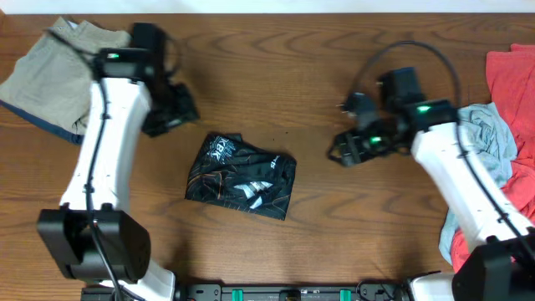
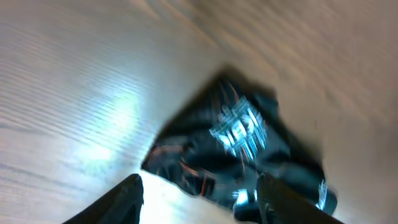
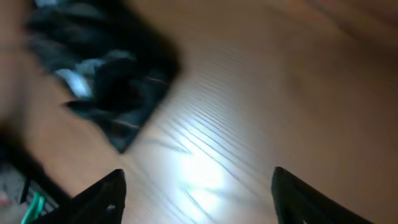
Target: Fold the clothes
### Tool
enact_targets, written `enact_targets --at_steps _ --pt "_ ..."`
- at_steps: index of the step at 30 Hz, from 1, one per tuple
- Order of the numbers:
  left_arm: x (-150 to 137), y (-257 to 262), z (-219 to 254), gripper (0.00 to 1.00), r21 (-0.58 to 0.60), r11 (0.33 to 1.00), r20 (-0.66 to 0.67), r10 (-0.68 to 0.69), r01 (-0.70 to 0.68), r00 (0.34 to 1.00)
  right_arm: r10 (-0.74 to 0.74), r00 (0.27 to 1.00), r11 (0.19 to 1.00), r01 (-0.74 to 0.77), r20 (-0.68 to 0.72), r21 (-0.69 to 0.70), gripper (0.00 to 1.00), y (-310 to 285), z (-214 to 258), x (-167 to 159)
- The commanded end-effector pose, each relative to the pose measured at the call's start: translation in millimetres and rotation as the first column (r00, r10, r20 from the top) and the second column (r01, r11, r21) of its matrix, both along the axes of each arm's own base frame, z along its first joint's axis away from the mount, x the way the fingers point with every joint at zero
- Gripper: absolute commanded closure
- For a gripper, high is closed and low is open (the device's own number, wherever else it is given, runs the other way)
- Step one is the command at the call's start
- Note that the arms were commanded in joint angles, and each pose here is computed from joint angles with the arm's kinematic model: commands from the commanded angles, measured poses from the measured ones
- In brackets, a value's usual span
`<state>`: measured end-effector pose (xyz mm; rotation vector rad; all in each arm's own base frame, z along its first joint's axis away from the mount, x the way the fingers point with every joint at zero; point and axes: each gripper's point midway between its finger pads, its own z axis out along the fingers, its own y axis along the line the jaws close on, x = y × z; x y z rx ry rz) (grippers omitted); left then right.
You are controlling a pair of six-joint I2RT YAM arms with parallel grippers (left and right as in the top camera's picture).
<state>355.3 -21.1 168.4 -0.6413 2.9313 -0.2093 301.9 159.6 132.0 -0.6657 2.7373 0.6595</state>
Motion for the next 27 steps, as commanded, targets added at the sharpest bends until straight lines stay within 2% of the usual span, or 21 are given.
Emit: enact_targets --at_steps 1,5,8,11,16,19,22,27 --pt "-1 4 -16 0.38 -0.061 0.998 -0.034 0.015 -0.017 0.999 0.161 0.987 0.985 -0.162 0.014 0.054 0.26 46 -3 -15" --pt "-7 2 -40 0.32 -0.074 0.992 -0.069 -0.104 0.099 0.992 0.23 0.972 0.973 -0.229 -0.035 0.043 0.27 76 -25 -28" --pt "-12 3 -62 0.3 -0.076 0.985 -0.095 -0.161 0.154 0.982 0.237 0.968 0.971 -0.235 -0.081 0.041 0.33 94 -44 -34" --pt "-10 4 -82 0.3 -0.074 0.982 -0.094 -0.18 0.174 0.979 0.176 0.978 0.984 -0.172 -0.116 0.037 0.48 108 -63 -27" --pt "-7 -2 -111 0.21 -0.105 0.979 -0.088 -0.187 0.178 0.978 0.019 0.983 0.992 -0.041 -0.184 -0.116 0.85 97 -104 -22" --pt "-7 -9 -125 0.2 -0.147 0.972 -0.082 -0.195 0.182 0.977 -0.041 0.968 0.977 -0.014 -0.25 -0.212 0.96 81 -125 -31" --pt "-6 -15 -134 0.19 -0.179 0.962 -0.071 -0.222 0.207 0.972 -0.129 0.946 0.948 0.029 -0.298 -0.318 0.98 62 -138 -42" --pt "-4 -33 -137 0.19 -0.273 0.923 -0.024 -0.287 0.27 0.957 -0.205 0.942 0.901 0.076 -0.266 -0.427 0.93 42 -142 -41"
